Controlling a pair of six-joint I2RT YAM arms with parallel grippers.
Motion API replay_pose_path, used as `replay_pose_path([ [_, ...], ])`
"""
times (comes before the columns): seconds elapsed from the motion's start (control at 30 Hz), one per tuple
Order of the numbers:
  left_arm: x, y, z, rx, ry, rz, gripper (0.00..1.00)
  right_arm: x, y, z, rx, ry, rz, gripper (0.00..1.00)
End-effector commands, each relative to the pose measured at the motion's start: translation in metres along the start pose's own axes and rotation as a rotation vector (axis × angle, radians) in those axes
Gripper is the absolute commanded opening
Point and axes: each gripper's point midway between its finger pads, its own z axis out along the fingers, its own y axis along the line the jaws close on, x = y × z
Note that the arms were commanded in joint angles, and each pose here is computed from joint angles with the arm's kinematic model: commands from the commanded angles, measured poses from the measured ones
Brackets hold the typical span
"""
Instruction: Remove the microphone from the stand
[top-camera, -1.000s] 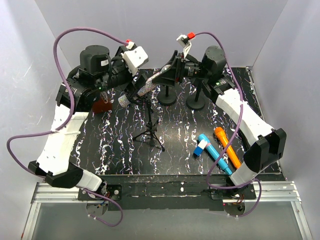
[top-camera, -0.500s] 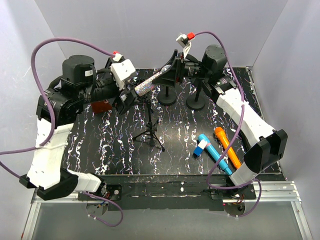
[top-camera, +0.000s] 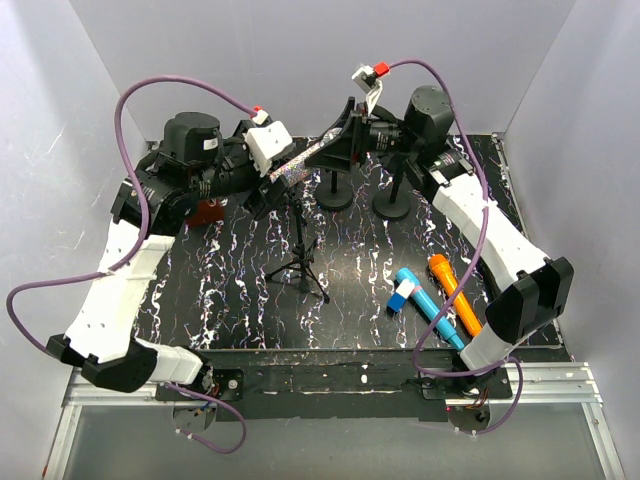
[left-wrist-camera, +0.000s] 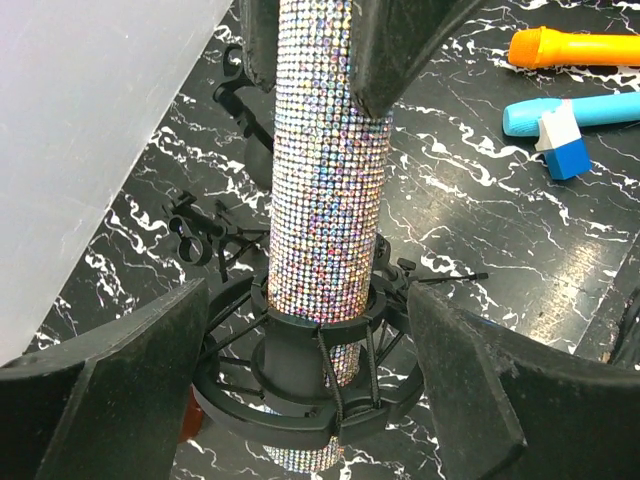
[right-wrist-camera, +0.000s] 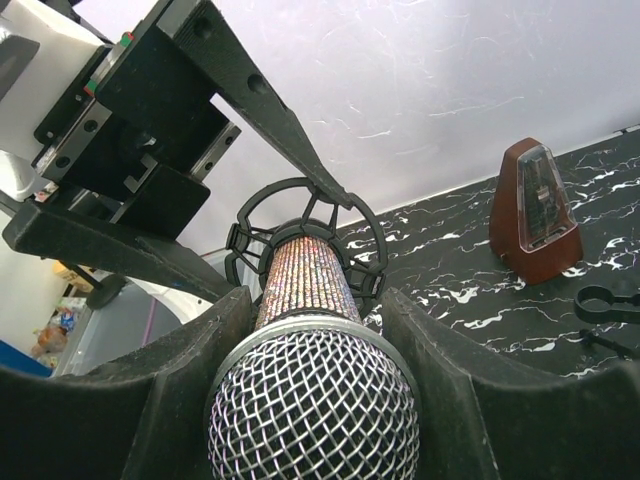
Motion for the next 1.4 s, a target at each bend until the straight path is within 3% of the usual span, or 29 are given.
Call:
replay_pose_path([
  [0.0, 0.022, -0.009, -0.002, 0.032, 0.066, 0.024, 0.76, -0.040, 0.012, -0.015, -0.001, -0.060, -0.089, 0.01],
  [0.3, 0.047, -0.018, 0.000, 0.060, 0.132, 0.037, 0.68, -0.071, 0.004, -0.046, 0.087, -0.093, -0.108, 0.01],
  [0.67, 0.036, -0.006, 0.004, 0.004, 0.093, 0.026, 0.70, -0.127, -0.011, -0.106, 0.263, -0.181, -0.212, 0.01],
  [0.8, 0.010, 0.006, 0.003, -0.045, 0.007, 0.016, 0.84, -0.135, -0.013, -0.132, 0.318, -0.191, -0.269, 0.01],
  [1.07, -0.054, 0.006, 0.001, 0.038, -0.158, -0.024, 0.88, -0.120, -0.025, -0.195, 0.497, -0.173, -0.297, 0.01],
  [1.2, -0.071, -0.006, 0.004, 0.131, -0.214, -0.029, 0.88, -0.093, -0.010, -0.192, 0.448, -0.117, -0.306, 0.01],
  [1.37, -0.091, -0.016, 0.025, 0.256, -0.293, -0.043, 0.88, -0.097, 0.003, -0.168, 0.385, -0.094, -0.331, 0.01],
])
